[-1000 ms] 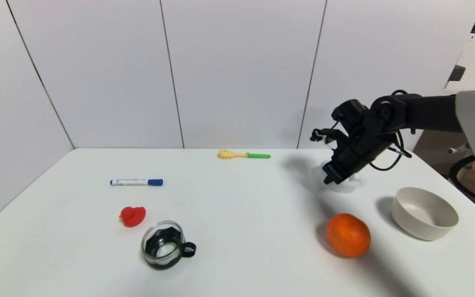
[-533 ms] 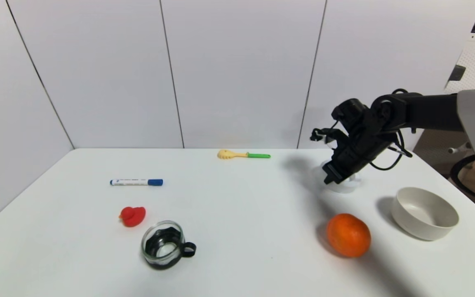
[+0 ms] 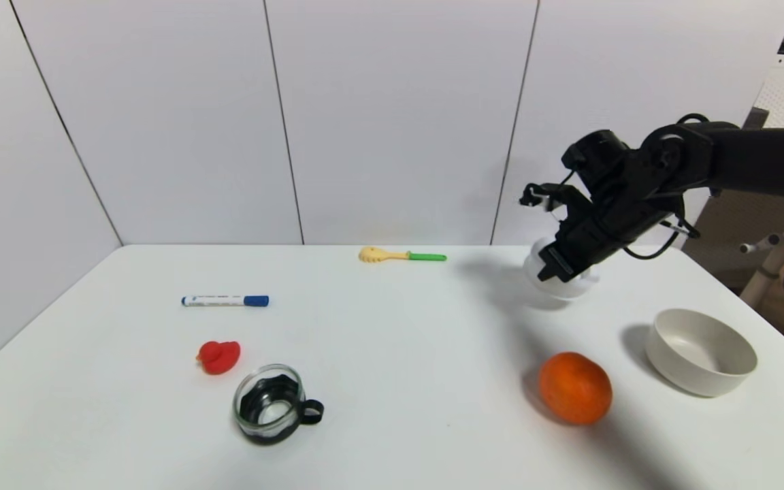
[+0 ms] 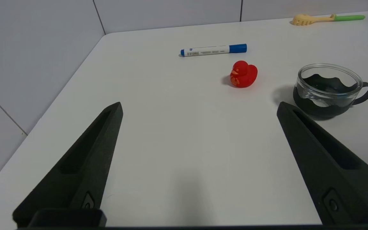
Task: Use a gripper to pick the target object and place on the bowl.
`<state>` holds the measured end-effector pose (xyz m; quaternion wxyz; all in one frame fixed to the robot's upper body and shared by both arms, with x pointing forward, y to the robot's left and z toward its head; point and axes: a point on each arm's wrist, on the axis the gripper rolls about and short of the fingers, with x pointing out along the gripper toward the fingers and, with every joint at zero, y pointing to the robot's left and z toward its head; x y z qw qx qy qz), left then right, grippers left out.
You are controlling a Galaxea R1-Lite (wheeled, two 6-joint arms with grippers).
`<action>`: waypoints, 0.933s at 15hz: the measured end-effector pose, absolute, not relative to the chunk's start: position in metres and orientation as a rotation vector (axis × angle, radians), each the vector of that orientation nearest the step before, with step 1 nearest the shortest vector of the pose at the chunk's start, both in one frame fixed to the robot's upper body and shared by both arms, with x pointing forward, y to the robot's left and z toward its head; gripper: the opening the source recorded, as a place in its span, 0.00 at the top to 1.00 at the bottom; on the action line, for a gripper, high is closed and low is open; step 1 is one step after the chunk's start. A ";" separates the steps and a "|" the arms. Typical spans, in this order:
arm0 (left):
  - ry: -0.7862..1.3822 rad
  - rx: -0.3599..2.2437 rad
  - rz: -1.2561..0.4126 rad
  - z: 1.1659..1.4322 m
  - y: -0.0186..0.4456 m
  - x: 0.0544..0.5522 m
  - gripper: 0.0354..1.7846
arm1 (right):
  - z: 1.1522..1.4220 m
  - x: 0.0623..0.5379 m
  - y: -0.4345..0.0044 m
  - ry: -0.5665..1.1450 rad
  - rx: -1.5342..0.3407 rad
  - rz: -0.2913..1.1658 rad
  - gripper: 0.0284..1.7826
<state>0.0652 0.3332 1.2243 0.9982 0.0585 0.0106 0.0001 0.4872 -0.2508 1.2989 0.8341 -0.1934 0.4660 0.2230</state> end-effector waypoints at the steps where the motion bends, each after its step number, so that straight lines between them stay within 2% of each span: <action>1: 0.021 0.117 0.000 1.224 0.333 0.065 0.04 | 1.306 0.484 -0.252 0.970 -0.411 0.469 0.95; 5: 0.021 0.117 0.001 1.224 0.333 0.065 0.04 | 1.340 0.463 -0.264 0.893 -0.405 0.435 0.95; 8: 0.021 0.117 0.001 1.224 0.333 0.065 0.04 | 1.362 0.442 -0.288 0.858 -0.408 0.390 0.95; 14: 0.021 0.117 0.000 1.224 0.333 0.065 0.04 | 1.359 0.395 -0.341 0.936 -0.400 0.306 0.95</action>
